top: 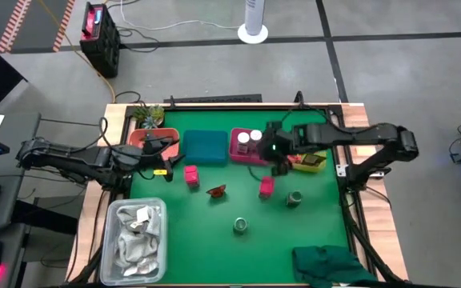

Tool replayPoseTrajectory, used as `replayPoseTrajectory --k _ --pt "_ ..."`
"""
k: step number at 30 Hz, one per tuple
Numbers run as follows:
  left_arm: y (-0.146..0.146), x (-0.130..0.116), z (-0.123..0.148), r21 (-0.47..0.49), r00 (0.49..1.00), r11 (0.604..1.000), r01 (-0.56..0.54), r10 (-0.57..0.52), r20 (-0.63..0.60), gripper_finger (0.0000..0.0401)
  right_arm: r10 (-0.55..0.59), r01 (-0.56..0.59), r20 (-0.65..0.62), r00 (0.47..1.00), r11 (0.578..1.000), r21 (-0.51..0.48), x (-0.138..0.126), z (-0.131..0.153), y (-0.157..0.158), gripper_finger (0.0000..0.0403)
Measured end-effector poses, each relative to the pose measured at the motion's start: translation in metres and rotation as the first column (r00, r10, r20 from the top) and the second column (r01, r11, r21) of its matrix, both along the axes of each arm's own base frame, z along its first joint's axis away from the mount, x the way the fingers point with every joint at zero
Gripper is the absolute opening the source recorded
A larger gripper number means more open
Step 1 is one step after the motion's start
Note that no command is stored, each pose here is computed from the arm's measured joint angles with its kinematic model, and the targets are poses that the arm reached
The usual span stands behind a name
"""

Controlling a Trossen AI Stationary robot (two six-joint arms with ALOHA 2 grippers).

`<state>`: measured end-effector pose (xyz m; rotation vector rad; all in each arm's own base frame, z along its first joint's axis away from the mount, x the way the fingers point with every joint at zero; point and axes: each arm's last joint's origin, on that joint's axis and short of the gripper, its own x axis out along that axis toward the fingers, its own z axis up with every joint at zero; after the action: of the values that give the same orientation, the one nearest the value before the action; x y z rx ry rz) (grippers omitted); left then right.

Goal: Sort spices by type
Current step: Put the orange seasoning bag into the yellow bin

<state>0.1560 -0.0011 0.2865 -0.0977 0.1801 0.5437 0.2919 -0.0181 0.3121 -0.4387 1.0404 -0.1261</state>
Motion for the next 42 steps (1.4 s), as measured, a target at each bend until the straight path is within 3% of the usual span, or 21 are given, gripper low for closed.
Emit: replayPoseTrajectory --k 5,10,18,31,36,42 --pt "0.004 0.000 0.017 0.040 0.996 0.998 -0.055 0.052 0.073 0.0256 0.145 -0.146 0.224 0.964 0.989 -0.010 0.026 0.007 0.041 0.0170" --pt "0.005 -0.001 0.018 0.044 0.995 0.997 -0.068 0.064 0.070 0.0256 0.214 -0.218 0.317 0.924 0.976 -0.024 0.046 0.002 0.057 0.0199" --pt "0.004 0.003 0.011 0.038 0.998 0.997 -0.064 0.063 0.020 0.0256 0.291 -0.304 0.259 0.921 0.952 0.014 0.086 -0.039 0.059 0.0258" --pt "0.003 0.003 0.008 0.026 0.998 0.998 -0.059 0.059 0.000 0.0256 0.370 -0.389 0.193 0.909 0.919 0.071 0.132 -0.080 0.065 0.0260" --pt "0.003 0.003 0.008 0.039 0.998 0.998 -0.056 0.056 -0.009 0.0256 0.377 -0.390 0.145 0.915 0.917 0.080 0.136 -0.098 0.066 0.0200" --pt "0.004 0.003 0.007 0.041 0.998 0.998 -0.055 0.056 -0.023 0.0256 0.372 -0.384 0.133 0.919 0.920 0.081 0.135 -0.096 0.060 0.0038"
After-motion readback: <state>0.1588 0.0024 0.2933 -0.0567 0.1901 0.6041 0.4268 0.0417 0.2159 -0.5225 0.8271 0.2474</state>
